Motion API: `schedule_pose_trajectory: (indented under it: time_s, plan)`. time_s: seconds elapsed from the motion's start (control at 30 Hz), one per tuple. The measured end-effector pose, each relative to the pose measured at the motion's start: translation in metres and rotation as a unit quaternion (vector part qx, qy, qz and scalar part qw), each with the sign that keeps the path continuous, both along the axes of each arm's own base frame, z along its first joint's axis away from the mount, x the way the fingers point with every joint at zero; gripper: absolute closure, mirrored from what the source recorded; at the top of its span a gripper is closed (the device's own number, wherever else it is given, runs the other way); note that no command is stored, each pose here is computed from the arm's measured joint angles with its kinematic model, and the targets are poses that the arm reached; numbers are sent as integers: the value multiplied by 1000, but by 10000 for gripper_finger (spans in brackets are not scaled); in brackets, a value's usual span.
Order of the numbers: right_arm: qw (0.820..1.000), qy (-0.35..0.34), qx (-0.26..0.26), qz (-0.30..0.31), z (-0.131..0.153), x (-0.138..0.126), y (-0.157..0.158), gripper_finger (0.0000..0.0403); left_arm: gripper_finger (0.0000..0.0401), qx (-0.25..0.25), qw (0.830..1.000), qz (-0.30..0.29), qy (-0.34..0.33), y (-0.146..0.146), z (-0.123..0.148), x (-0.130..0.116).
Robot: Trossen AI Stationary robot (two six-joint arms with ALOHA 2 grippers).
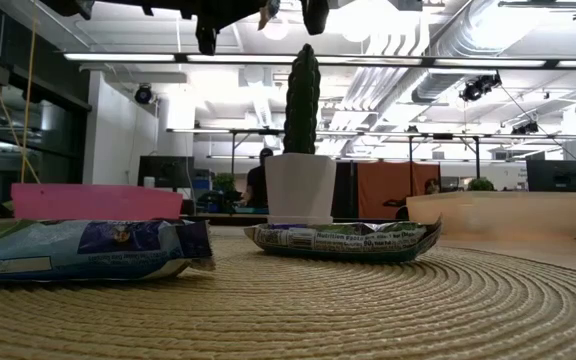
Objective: Pick and place Granola Bars by type
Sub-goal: Put the yellow granola bar into the orange bin
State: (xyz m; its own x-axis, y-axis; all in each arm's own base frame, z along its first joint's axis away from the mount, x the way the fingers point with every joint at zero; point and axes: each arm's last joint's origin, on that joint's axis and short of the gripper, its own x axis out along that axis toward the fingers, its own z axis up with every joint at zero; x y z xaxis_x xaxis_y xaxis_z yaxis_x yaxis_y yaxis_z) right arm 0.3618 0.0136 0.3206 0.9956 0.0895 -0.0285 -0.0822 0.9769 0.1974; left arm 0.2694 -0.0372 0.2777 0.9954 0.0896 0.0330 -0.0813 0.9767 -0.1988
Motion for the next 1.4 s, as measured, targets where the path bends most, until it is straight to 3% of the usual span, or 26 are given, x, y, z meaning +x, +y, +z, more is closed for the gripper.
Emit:
schedule_pose_trajectory:
  time_s: [0.47, 1.03, 1.4]
  plan:
    - [1000, 12, -25, -13, 17, -20, -4, 329, 307, -13, 1000, 0, 0, 0, 1, 0]
    - [999, 25, -33, -13, 15, -21, -4, 346, 305, -10, 1000, 11, 11, 1, -2, 0]
    - [999, 26, -35, -12, 19, -24, -4, 354, 218, -8, 1000, 16, 17, 1, -4, 0]
